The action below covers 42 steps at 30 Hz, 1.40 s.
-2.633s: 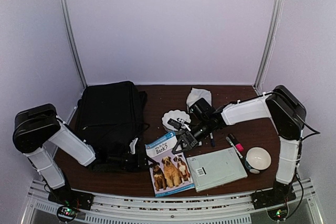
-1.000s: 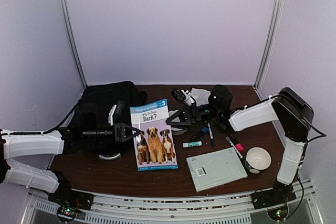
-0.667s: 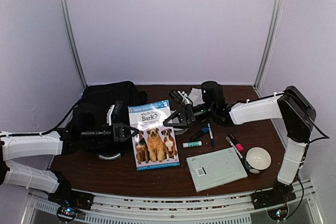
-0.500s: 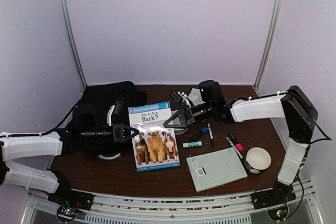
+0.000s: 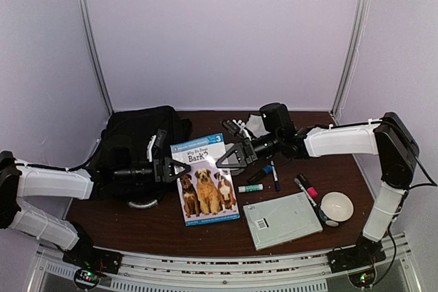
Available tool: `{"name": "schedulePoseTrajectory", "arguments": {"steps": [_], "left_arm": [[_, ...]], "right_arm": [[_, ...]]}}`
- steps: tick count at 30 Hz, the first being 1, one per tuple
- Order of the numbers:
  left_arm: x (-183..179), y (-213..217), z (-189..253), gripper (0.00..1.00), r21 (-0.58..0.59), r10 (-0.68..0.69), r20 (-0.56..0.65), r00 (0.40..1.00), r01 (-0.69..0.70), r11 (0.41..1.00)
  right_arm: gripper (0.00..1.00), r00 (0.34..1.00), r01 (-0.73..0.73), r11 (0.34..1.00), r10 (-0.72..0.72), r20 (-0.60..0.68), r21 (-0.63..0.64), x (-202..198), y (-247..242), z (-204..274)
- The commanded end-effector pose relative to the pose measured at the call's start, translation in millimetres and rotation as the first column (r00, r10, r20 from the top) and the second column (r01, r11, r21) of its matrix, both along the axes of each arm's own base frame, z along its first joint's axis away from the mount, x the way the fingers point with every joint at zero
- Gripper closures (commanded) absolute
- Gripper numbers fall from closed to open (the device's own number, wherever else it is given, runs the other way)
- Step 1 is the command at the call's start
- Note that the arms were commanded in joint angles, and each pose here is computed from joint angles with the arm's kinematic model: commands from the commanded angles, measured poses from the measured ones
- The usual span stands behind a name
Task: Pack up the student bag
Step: Pass from the left arm to the right, then pass from the right arm to the left
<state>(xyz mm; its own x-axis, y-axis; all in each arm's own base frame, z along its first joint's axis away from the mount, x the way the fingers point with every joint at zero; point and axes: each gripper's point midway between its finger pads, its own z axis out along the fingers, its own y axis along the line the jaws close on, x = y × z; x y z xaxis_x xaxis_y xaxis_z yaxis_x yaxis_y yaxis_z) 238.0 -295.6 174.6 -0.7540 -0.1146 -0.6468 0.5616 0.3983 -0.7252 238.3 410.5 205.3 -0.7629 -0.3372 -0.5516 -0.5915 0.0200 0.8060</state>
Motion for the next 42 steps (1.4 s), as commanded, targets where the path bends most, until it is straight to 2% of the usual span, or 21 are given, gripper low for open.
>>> {"name": "schedulePoseTrajectory", "arguments": {"steps": [1, 5, 12, 15, 20, 24, 28, 31, 32, 33, 37, 39, 42], "left_arm": [[-0.3, -13.6, 32.3, 0.41, -0.111, -0.06, 0.084, 0.995, 0.069, 0.991], [-5.3, -22.1, 45.6, 0.53, -0.171, -0.112, 0.113, 0.987, 0.13, 0.977], [-11.2, -30.2, 75.3, 0.88, -0.276, -0.166, 0.155, 0.974, 0.204, 0.939], [-8.5, -28.0, 88.2, 1.0, -0.292, -0.139, 0.179, 0.974, 0.187, 0.938], [-5.3, -24.3, 121.5, 1.0, -0.325, -0.094, 0.233, 0.968, 0.169, 0.931], [-4.4, -24.9, 141.7, 1.0, -0.33, -0.091, 0.259, 0.962, 0.177, 0.927], [0.5, -24.9, 146.2, 1.0, -0.297, -0.074, 0.268, 0.961, 0.155, 0.942], [5.3, -21.1, 144.1, 1.0, -0.282, -0.044, 0.263, 0.964, 0.121, 0.952], [6.6, -19.8, 143.9, 1.0, -0.282, -0.036, 0.263, 0.964, 0.113, 0.953], [8.6, -18.9, 141.4, 1.0, -0.273, -0.03, 0.26, 0.965, 0.103, 0.956], [20.0, -13.9, 129.9, 1.0, -0.21, 0.02, 0.254, 0.967, 0.035, 0.977], [23.3, -8.8, 129.2, 1.0, -0.204, 0.047, 0.257, 0.965, 0.007, 0.979], [26.9, -1.3, 129.8, 1.0, -0.207, 0.075, 0.259, 0.963, -0.02, 0.978]], "right_arm": [[1.0, 0.996, -0.023, 0.994, 0.013, 0.089, 0.107, 1.7, -1.7, 47.9], [1.0, 0.996, -0.01, 0.993, -0.001, 0.091, 0.12, 9.5, -1.7, 55.0], [1.0, 0.992, 0.045, 0.997, -0.053, 0.116, 0.069, 27.7, -3.1, 48.3], [0.83, 0.989, 0.055, 0.998, -0.06, 0.135, 0.04, 29.4, -6.1, 42.2], [0.48, 0.985, 0.058, 0.996, -0.069, 0.158, 0.07, 29.6, -11.9, 49.5], [0.36, 0.986, 0.043, 0.993, -0.06, 0.156, 0.11, 29.3, -11.8, 60.9], [0.38, 0.998, 0.006, 0.975, -0.019, 0.058, 0.221, 21.7, -9.9, 81.0], [0.42, 0.999, -0.05, 0.932, 0.048, 0.014, 0.36, 5.0, -18.8, 108.3], [0.44, 0.996, -0.092, 0.904, 0.079, 0.048, 0.417, -3.8, -23.8, 122.1], [0.46, 0.994, -0.109, 0.895, 0.11, 0.022, 0.433, -8.0, -26.4, 125.7], [0.63, 0.987, -0.124, 0.894, 0.155, -0.037, 0.43, -10.2, -27.0, 124.7], [0.63, 0.99, -0.105, 0.906, 0.133, -0.041, 0.409, -7.0, -24.3, 116.7], [0.56, 0.995, -0.076, 0.925, 0.093, -0.027, 0.371, -3.4, -22.2, 106.8]]}}
